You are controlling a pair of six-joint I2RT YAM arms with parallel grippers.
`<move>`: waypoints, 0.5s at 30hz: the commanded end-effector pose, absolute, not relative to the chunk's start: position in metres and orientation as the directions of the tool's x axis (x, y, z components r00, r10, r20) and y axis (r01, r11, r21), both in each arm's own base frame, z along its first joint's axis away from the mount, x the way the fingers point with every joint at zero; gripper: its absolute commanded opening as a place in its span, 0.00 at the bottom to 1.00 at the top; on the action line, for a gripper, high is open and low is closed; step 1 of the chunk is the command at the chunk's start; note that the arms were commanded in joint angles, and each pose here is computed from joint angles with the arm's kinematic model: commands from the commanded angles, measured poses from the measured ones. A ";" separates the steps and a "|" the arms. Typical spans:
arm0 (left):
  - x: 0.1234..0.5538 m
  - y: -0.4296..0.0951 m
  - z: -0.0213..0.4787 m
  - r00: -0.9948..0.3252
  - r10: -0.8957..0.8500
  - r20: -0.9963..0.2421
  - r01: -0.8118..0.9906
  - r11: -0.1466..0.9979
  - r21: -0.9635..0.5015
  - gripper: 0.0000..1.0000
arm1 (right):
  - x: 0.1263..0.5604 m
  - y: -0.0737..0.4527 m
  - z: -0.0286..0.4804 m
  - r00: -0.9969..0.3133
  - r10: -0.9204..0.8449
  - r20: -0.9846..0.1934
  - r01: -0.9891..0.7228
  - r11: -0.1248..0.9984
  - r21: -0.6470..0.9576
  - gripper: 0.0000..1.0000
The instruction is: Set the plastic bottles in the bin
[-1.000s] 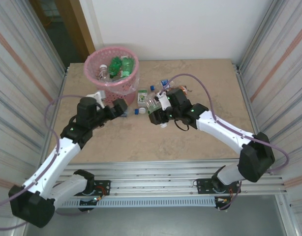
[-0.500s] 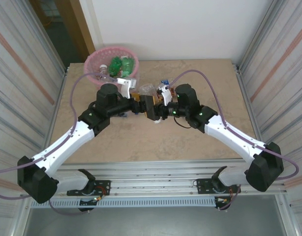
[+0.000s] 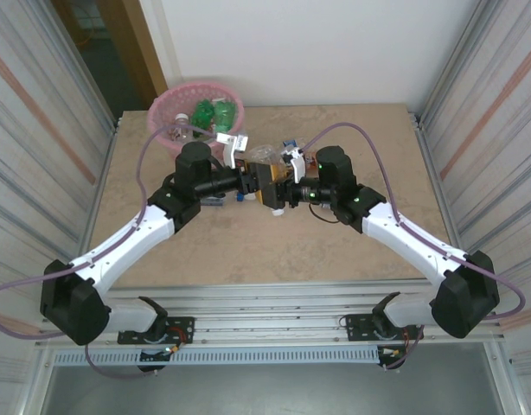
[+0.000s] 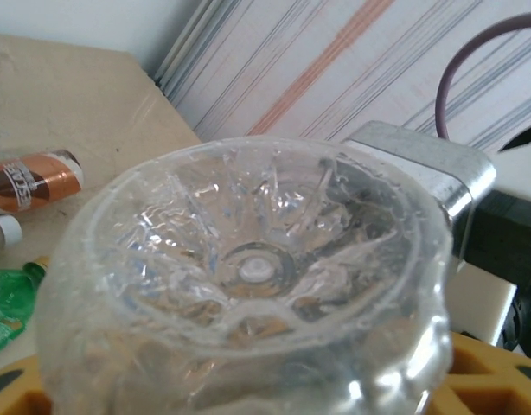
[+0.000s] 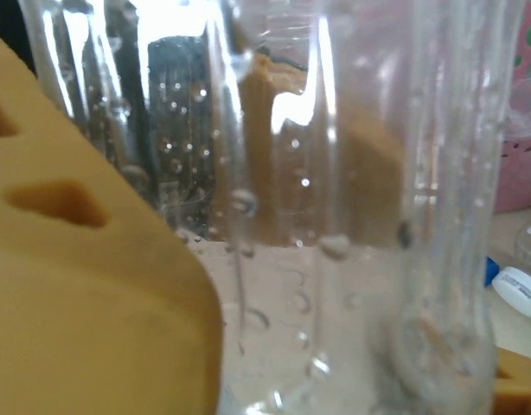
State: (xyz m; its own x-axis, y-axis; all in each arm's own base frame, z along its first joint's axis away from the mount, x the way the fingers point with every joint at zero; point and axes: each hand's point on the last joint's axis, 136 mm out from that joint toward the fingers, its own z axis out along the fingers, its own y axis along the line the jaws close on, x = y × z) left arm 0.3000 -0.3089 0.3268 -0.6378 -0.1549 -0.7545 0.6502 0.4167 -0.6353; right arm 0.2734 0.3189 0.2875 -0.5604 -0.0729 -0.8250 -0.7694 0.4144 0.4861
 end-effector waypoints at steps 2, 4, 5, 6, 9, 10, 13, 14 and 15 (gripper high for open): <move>0.297 -0.309 0.343 -0.623 -0.167 -0.765 0.680 0.369 -0.634 0.41 | 0.264 0.317 0.311 -0.525 -0.057 -0.849 -0.803 0.363 0.472 0.68; 0.299 -0.304 0.346 -0.610 -0.167 -0.774 0.680 0.392 -0.620 0.37 | 0.267 0.311 0.308 -0.529 -0.058 -0.847 -0.792 0.392 0.468 0.81; 0.300 -0.301 0.347 -0.600 -0.169 -0.782 0.679 0.410 -0.609 0.35 | 0.269 0.307 0.306 -0.532 -0.059 -0.845 -0.785 0.409 0.466 0.85; 0.301 -0.296 0.350 -0.586 -0.170 -0.792 0.679 0.429 -0.595 0.35 | 0.270 0.303 0.307 -0.531 -0.056 -0.846 -0.781 0.421 0.462 0.89; 0.308 -0.280 0.360 -0.551 -0.177 -0.815 0.670 0.488 -0.559 0.34 | 0.273 0.291 0.309 -0.537 -0.045 -0.842 -0.762 0.454 0.461 0.97; 0.311 -0.273 0.364 -0.541 -0.179 -0.821 0.660 0.514 -0.547 0.34 | 0.274 0.286 0.311 -0.537 -0.039 -0.843 -0.756 0.465 0.460 1.00; 0.324 -0.252 0.380 -0.499 -0.186 -0.846 0.640 0.580 -0.505 0.34 | 0.276 0.274 0.313 -0.539 -0.030 -0.841 -0.737 0.500 0.454 0.98; 0.329 -0.244 0.387 -0.474 -0.190 -0.860 0.637 0.600 -0.484 0.34 | 0.276 0.268 0.313 -0.539 -0.028 -0.842 -0.728 0.519 0.449 0.98; 0.333 -0.237 0.394 -0.450 -0.192 -0.872 0.635 0.617 -0.464 0.34 | 0.277 0.264 0.312 -0.539 -0.026 -0.842 -0.719 0.536 0.443 0.98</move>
